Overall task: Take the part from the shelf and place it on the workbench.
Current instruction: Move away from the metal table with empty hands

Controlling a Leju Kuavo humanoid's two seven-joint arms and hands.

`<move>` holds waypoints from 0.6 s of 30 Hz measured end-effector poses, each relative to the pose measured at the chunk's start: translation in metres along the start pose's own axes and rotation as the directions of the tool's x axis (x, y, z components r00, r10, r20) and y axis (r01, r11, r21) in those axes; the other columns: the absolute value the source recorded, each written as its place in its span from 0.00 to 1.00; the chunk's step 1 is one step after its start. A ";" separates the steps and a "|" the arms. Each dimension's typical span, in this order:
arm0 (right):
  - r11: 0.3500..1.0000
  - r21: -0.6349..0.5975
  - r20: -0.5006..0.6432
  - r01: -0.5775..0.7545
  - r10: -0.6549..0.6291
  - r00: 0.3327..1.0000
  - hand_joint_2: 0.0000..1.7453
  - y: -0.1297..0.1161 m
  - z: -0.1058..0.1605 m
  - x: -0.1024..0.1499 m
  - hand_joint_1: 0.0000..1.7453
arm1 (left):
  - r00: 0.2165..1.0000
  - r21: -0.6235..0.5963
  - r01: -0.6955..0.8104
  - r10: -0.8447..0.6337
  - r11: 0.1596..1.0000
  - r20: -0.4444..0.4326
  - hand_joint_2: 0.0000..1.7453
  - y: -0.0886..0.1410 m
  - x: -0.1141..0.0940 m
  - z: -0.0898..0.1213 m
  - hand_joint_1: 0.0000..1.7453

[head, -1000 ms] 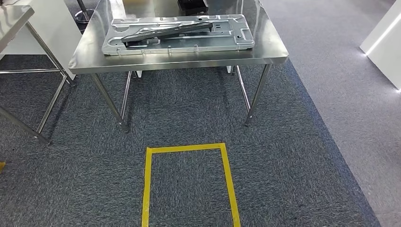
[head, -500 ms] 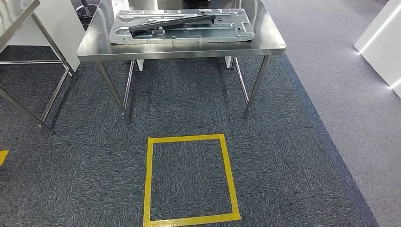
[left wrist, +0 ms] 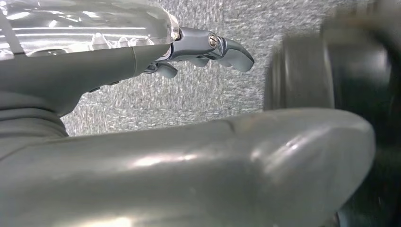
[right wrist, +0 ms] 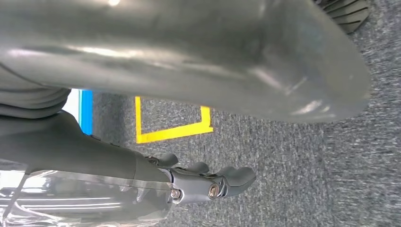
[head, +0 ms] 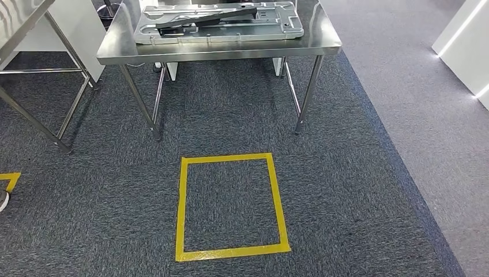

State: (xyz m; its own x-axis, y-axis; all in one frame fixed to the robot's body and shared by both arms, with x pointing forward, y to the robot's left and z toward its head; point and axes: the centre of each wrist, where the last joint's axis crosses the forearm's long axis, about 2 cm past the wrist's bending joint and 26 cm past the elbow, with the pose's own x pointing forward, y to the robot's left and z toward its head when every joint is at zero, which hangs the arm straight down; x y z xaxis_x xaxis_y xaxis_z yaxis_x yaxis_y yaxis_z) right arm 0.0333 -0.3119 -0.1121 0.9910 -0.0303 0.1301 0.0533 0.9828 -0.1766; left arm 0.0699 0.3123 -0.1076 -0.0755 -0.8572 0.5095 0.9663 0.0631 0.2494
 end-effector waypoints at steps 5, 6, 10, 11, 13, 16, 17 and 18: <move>1.000 0.000 0.004 -0.004 0.004 1.000 0.00 0.000 0.000 0.000 0.00 | 1.000 0.003 0.002 -0.002 1.000 -0.006 0.00 0.000 0.000 0.000 0.00; 1.000 0.000 0.003 -0.004 0.004 1.000 0.00 0.000 0.000 -0.001 0.00 | 1.000 0.002 0.002 -0.002 1.000 -0.006 0.00 0.000 0.000 0.000 0.00; 1.000 0.000 0.005 -0.005 0.005 1.000 0.00 0.000 0.000 -0.002 0.00 | 1.000 0.000 0.003 -0.003 1.000 -0.008 0.00 -0.002 0.000 0.000 0.00; 1.000 0.000 0.007 -0.006 0.006 1.000 0.00 0.000 0.000 -0.003 0.00 | 1.000 -0.001 0.003 -0.003 1.000 -0.009 0.00 -0.002 0.000 0.000 0.00; 1.000 0.000 0.009 -0.007 0.007 1.000 0.00 0.000 0.000 -0.004 0.00 | 1.000 -0.003 0.005 -0.005 1.000 -0.009 0.00 -0.003 0.001 0.000 0.00; 1.000 0.000 0.011 -0.007 0.007 1.000 0.00 0.000 0.000 -0.003 0.00 | 1.000 0.000 0.008 -0.008 1.000 -0.008 0.00 -0.002 0.001 0.000 0.00; 1.000 0.000 0.011 -0.007 0.007 1.000 0.00 0.000 0.000 -0.003 0.00 | 1.000 0.001 0.009 -0.009 1.000 -0.008 0.00 -0.002 0.001 -0.001 0.00; 1.000 0.000 0.011 -0.007 0.007 1.000 0.00 0.000 0.000 -0.003 0.00 | 1.000 0.001 0.009 -0.009 1.000 -0.008 0.00 -0.001 0.001 -0.001 0.00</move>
State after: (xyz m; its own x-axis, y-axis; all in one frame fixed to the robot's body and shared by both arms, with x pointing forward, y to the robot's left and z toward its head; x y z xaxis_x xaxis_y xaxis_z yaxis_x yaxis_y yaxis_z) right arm 0.0300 -0.3120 -0.1124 0.9900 -0.0216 0.1397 0.0465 0.9830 -0.1776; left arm 0.0687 0.3108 -0.1078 -0.0824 -0.8618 0.5004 0.9653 0.0558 0.2551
